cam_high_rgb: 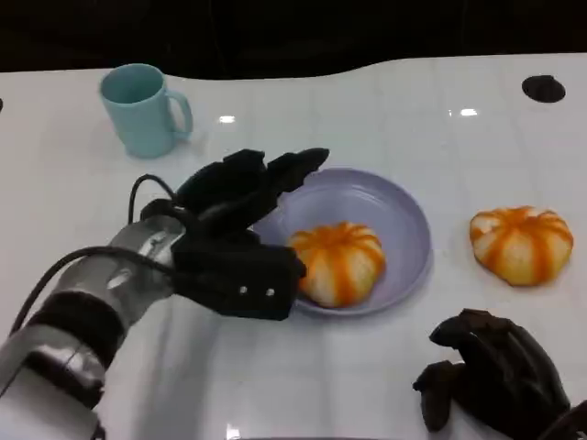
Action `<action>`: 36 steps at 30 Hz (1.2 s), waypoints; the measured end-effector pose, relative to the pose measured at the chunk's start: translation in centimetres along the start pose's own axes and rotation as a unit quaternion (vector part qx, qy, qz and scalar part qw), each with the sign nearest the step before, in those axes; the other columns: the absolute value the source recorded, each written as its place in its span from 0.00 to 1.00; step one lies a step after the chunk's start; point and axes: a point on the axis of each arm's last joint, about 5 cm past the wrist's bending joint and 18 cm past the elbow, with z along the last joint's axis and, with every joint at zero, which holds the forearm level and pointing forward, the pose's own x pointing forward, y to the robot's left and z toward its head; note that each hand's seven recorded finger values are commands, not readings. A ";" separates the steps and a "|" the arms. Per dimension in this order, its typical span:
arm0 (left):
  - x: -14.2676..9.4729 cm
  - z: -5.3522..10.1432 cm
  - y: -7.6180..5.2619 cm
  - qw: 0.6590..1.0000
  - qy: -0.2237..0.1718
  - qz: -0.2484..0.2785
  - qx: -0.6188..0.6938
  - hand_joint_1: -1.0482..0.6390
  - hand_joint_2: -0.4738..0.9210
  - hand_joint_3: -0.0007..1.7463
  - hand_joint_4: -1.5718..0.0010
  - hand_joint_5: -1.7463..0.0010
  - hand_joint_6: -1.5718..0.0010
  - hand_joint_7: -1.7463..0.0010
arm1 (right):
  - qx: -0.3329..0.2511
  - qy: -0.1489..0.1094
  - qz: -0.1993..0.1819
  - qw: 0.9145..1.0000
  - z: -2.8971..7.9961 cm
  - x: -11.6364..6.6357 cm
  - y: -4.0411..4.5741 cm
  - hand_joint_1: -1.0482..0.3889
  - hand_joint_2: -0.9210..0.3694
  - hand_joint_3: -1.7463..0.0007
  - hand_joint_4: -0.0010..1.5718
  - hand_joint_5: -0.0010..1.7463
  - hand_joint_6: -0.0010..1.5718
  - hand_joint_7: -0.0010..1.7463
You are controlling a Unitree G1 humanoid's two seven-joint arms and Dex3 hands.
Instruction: Grasp the bread from the table and place it into the plate.
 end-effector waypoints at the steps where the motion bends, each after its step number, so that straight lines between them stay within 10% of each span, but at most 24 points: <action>1: -0.3 -0.2 0.0 1.000 -0.004 0.003 -0.007 0.00 1.00 0.19 1.00 0.12 0.99 1.00 | 0.000 0.000 0.001 1.000 0.0 0.0 0.00 0.21 0.00 0.98 0.96 0.46 1.00 0.19; 6: -2.6 -1.3 -0.1 0.995 -0.025 0.036 -0.084 0.00 1.00 0.14 1.00 0.14 0.87 0.93 | -0.001 -0.001 0.000 1.000 0.0 -0.1 0.05 0.21 0.00 0.98 0.96 0.46 1.00 0.19; 12: -5.0 -2.3 -1.3 0.956 -0.041 0.086 -0.276 0.00 1.00 0.05 0.66 0.41 0.67 0.64 | 0.000 0.000 -0.001 1.000 0.0 -0.1 0.07 0.21 0.00 0.98 0.97 0.46 1.00 0.19; 15: -6.0 -2.7 -2.4 0.925 -0.054 0.093 -0.365 0.00 1.00 0.03 0.37 0.72 0.51 0.73 | 0.002 0.002 -0.002 1.000 0.0 -0.1 0.10 0.22 0.00 0.98 0.97 0.46 1.00 0.20; 20: -7.3 -3.3 -3.7 0.870 -0.095 0.104 -0.473 0.00 1.00 0.03 0.20 0.87 0.35 0.83 | 0.007 0.004 -0.001 1.000 0.0 0.0 0.13 0.22 0.01 0.99 0.96 0.46 1.00 0.19; 28: -8.6 -4.1 -4.7 0.803 -0.115 0.119 -0.573 0.00 0.93 0.00 0.01 0.87 0.04 0.91 | 0.008 0.004 0.000 1.000 0.1 0.0 0.19 0.22 0.01 0.99 0.97 0.46 1.00 0.19; 36: -10.1 -3.8 -6.4 0.725 -0.087 0.118 -0.673 0.00 0.86 0.00 0.00 0.71 0.00 0.82 | 0.009 0.005 -0.001 1.000 0.1 0.0 0.24 0.22 0.01 0.99 0.96 0.46 1.00 0.20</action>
